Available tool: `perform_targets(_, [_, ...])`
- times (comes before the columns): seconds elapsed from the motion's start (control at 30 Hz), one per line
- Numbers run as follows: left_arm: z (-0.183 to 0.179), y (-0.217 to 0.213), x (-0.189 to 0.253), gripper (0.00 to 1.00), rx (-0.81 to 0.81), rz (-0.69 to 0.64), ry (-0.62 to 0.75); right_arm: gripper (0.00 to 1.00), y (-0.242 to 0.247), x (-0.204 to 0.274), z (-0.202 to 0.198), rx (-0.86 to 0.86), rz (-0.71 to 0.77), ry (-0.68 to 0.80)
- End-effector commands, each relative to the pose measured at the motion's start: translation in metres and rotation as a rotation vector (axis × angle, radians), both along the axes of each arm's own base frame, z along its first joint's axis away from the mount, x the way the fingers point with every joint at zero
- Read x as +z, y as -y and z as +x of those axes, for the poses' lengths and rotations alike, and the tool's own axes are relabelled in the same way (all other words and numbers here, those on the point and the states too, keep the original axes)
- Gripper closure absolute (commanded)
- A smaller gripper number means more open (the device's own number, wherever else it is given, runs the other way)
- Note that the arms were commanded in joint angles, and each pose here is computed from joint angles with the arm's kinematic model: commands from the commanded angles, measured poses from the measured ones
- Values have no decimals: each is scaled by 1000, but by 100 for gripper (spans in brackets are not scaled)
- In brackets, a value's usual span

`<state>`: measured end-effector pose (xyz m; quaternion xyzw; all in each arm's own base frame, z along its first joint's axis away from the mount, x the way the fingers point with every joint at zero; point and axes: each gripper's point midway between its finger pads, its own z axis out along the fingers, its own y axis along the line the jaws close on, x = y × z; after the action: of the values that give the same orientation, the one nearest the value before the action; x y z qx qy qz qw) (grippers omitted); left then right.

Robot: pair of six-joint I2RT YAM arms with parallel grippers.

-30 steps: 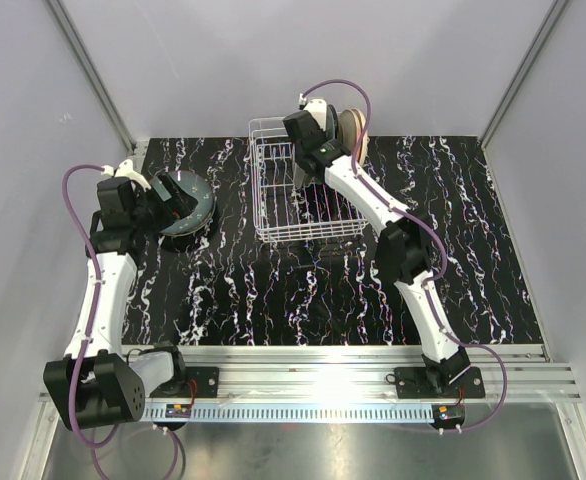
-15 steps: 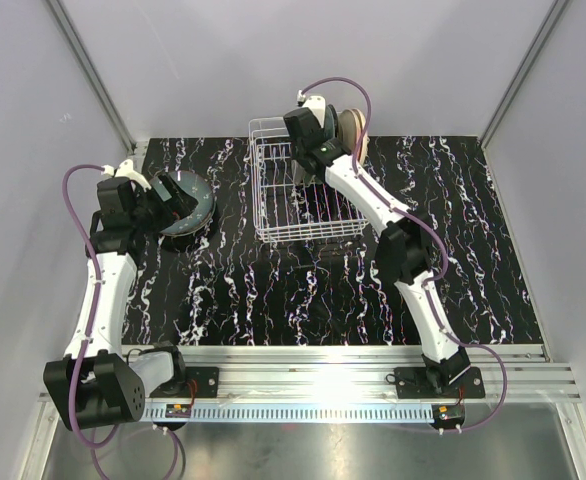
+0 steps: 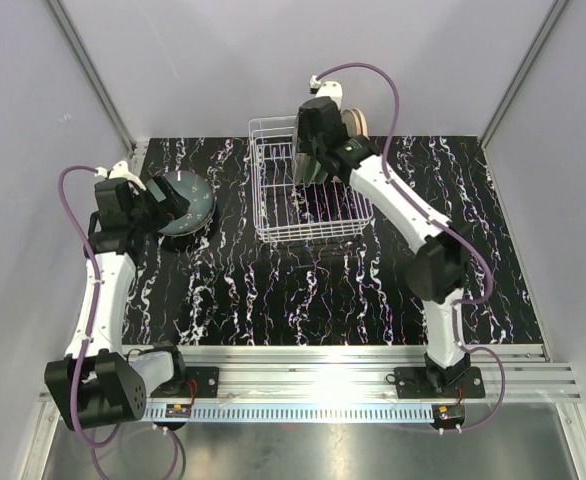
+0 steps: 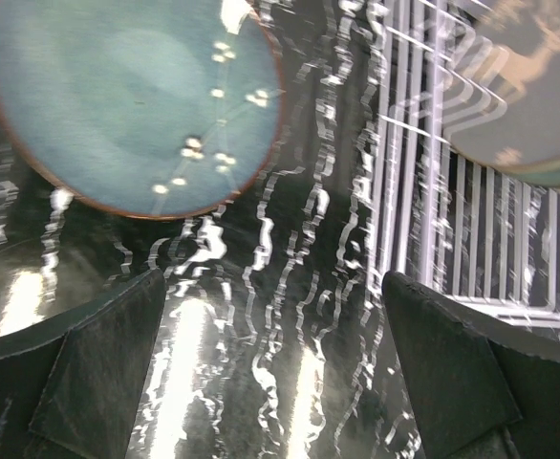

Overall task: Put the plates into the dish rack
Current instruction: Insert the plate into the dish rack

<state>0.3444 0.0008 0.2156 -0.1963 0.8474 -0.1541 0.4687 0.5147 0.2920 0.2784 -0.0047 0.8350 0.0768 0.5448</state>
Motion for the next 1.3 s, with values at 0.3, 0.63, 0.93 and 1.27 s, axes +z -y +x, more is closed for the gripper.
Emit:
perform_targets(0.3, [3, -55, -28, 1, 224, 41, -64, 45, -5, 39, -91, 265, 221, 35])
perform_targets(0.63, [18, -76, -34, 3, 310, -29, -64, 44, 31, -7, -135, 252, 338, -25])
perform_targets(0.93, [47, -92, -65, 6, 376, -56, -155, 42, 63, -42, -140, 195, 372, -75])
perform_targets(1.27, [67, -106, -94, 12, 413, -55, -228, 41, 81, -48, -138, 182, 375, -74])
